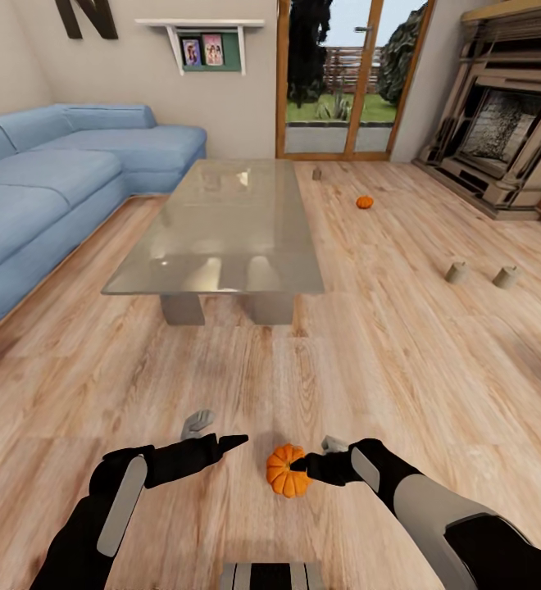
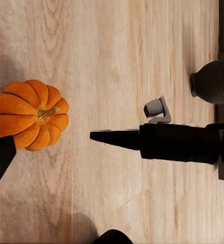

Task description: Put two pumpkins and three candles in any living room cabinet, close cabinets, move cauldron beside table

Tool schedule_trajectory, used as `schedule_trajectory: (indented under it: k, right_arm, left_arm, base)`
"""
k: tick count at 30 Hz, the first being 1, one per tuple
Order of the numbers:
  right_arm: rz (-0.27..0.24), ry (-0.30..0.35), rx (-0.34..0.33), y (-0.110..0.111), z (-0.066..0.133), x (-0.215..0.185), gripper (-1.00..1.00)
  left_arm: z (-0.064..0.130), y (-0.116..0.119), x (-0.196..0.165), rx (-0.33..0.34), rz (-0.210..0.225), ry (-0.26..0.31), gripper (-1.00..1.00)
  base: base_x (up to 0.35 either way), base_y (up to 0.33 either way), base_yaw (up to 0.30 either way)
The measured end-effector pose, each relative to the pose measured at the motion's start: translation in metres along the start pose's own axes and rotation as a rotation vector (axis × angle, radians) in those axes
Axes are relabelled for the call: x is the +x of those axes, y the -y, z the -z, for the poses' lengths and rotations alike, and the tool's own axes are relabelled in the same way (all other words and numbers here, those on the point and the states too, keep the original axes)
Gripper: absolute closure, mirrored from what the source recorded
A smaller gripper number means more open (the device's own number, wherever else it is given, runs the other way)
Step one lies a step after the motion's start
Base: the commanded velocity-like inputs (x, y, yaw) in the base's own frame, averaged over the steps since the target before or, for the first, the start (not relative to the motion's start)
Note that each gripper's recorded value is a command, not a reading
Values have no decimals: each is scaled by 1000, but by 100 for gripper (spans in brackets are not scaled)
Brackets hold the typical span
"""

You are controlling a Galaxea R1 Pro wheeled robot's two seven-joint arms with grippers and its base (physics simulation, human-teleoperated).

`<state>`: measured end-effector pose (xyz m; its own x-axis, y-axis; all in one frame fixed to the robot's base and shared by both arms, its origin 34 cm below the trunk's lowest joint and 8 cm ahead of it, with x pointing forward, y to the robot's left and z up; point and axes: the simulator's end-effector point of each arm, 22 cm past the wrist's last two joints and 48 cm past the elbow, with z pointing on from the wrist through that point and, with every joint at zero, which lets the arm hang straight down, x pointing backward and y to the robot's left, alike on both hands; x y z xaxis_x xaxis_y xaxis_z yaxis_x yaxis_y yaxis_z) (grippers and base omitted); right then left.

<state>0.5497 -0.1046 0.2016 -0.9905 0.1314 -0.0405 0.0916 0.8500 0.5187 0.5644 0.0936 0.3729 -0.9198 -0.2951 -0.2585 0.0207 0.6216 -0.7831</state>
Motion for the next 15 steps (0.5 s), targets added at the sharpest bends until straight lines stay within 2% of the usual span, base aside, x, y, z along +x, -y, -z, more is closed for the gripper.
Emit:
schedule_trajectory:
  k: [6, 11, 15]
  right_arm:
    - [-7, -4, 3, 3, -2, 3, -100]
    - [-1, 8, 56, 15, -2, 1, -100]
    - [6, 24, 73, 18, -2, -3, -100]
  left_arm:
    - [-1, -1, 1, 2, 5, -2, -100]
    - [-1, -2, 1, 0, 5, -1, -100]
    - [-1, -2, 1, -1, 4, -2, -100]
  base:
    - [0, 0, 0]
    - [0, 0, 0]
    - [0, 0, 0]
